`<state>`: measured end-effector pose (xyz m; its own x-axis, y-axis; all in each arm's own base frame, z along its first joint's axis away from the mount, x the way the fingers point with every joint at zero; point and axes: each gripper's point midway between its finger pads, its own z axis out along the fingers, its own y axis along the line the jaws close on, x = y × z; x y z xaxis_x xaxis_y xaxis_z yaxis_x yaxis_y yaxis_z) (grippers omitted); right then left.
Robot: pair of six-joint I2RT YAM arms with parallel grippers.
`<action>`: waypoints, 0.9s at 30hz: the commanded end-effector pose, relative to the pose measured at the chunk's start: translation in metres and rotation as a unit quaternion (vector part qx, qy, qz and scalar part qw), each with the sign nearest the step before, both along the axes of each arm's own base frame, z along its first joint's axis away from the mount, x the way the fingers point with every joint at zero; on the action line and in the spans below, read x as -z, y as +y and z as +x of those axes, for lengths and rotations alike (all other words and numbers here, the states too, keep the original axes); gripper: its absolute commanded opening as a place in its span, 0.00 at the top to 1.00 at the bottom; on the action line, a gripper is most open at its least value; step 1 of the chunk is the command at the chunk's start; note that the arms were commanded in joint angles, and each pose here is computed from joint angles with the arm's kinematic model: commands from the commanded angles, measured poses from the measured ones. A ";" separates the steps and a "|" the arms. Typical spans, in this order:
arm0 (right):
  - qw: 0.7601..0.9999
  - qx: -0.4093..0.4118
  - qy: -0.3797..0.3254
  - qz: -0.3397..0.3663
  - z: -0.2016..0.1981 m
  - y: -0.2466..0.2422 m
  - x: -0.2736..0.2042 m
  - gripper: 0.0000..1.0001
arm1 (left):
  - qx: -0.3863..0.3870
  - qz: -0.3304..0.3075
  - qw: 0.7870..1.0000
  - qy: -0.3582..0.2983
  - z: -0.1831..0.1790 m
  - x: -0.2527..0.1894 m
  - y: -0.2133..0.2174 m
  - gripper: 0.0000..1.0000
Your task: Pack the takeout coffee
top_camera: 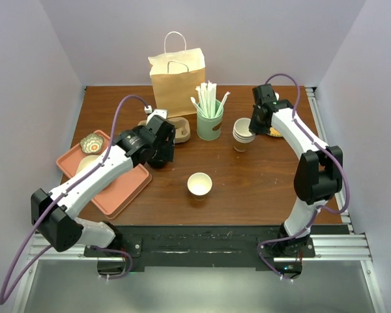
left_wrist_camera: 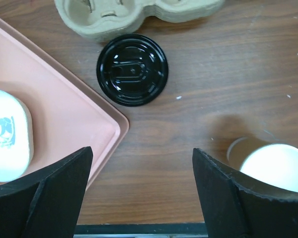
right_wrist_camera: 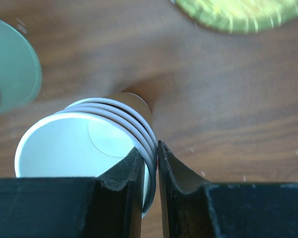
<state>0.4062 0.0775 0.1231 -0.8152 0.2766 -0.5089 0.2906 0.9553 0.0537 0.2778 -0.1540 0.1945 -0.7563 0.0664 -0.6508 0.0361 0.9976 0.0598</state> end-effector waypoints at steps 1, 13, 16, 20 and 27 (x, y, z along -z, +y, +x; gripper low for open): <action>0.998 0.009 -0.065 0.013 0.044 0.009 -0.027 0.81 | 0.018 -0.014 1.000 -0.021 0.025 0.006 -0.006 0.16; 0.996 0.020 -0.078 0.029 0.091 0.023 -0.032 0.70 | 0.040 0.013 0.999 0.018 0.033 0.043 -0.013 0.21; 0.995 0.014 -0.091 0.032 0.093 0.023 -0.046 0.63 | 0.046 0.014 0.999 0.020 0.037 0.048 -0.015 0.21; 0.994 0.001 -0.106 0.027 0.088 0.019 -0.075 0.53 | 0.078 0.015 0.997 0.019 0.044 0.053 -0.025 0.26; 0.990 -0.014 -0.142 0.020 0.062 0.008 -0.126 0.48 | 0.070 0.058 0.995 0.037 0.060 0.075 -0.024 0.38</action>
<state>0.4842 0.0952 0.1794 -0.7285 0.2928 -0.6193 0.2700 0.9536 0.1331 0.3174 -0.1748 0.1209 -0.8000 0.2243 -0.5565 0.1828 0.9745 0.1300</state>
